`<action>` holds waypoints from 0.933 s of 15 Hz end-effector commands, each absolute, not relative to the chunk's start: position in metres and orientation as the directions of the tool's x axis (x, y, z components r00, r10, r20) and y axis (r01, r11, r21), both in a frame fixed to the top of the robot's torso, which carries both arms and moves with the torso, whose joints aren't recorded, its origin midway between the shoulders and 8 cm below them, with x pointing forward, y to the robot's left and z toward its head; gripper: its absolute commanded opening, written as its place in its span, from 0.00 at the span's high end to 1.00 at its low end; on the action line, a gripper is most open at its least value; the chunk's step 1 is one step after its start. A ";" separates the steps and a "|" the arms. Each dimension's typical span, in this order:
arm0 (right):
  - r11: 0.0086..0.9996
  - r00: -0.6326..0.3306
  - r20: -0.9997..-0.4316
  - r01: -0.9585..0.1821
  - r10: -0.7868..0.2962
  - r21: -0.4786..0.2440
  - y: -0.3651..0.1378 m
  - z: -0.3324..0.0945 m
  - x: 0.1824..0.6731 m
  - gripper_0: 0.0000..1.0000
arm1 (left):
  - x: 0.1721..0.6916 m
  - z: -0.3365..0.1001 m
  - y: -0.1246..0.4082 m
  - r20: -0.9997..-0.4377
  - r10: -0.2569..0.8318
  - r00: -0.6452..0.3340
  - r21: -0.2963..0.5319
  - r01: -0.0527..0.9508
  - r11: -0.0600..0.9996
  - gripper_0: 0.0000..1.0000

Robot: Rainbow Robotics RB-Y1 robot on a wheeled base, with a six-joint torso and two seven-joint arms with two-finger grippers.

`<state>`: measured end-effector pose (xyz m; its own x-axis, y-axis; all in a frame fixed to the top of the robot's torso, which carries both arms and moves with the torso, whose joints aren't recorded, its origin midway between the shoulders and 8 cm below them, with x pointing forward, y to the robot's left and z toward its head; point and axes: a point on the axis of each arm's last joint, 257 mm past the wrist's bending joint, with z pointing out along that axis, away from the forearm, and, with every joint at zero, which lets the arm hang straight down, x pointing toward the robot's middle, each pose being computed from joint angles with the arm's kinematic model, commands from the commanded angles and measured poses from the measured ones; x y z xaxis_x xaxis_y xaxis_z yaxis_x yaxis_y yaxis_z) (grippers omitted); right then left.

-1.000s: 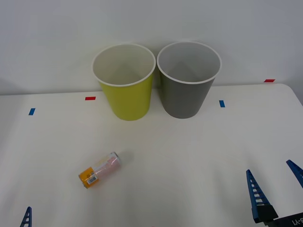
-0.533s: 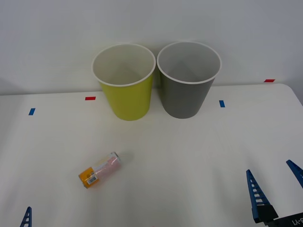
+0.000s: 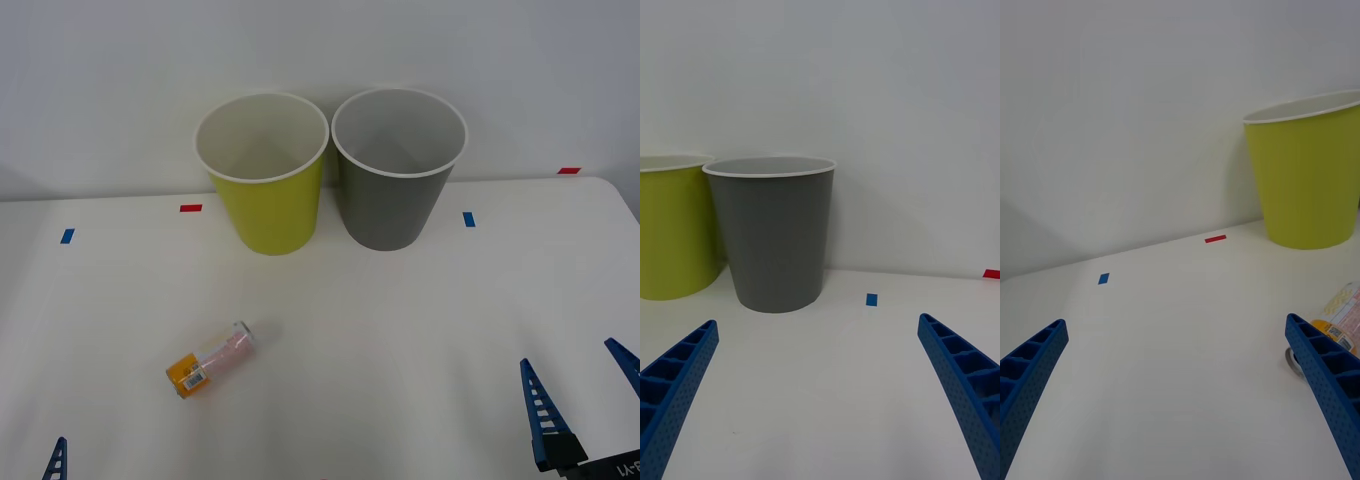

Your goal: Put cans in the gray bin and PET bottles in the light green bin.

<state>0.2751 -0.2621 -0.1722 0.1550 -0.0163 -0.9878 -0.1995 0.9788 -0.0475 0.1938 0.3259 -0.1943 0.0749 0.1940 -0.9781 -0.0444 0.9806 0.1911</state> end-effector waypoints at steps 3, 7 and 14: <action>0.979 0.155 -0.988 -0.199 -0.016 -0.047 -0.262 -0.172 0.275 0.08 | 0.194 -0.194 0.326 -0.978 0.194 0.075 0.191 -0.044 0.981 0.00; 0.979 0.155 -0.988 -0.199 -0.016 -0.047 -0.262 -0.172 0.275 0.08 | 0.194 -0.194 0.326 -0.978 0.194 0.075 0.191 -0.044 0.981 0.00; 0.979 0.155 -0.988 -0.199 -0.016 -0.047 -0.262 -0.172 0.275 0.08 | 0.194 -0.194 0.326 -0.978 0.194 0.075 0.191 -0.044 0.981 0.00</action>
<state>0.2751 -0.2621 -0.1722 0.1550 -0.0163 -0.9878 -0.1995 0.9788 -0.0475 0.1938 0.3259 -0.1943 0.0749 0.1940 -0.9781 -0.0444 0.9806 0.1911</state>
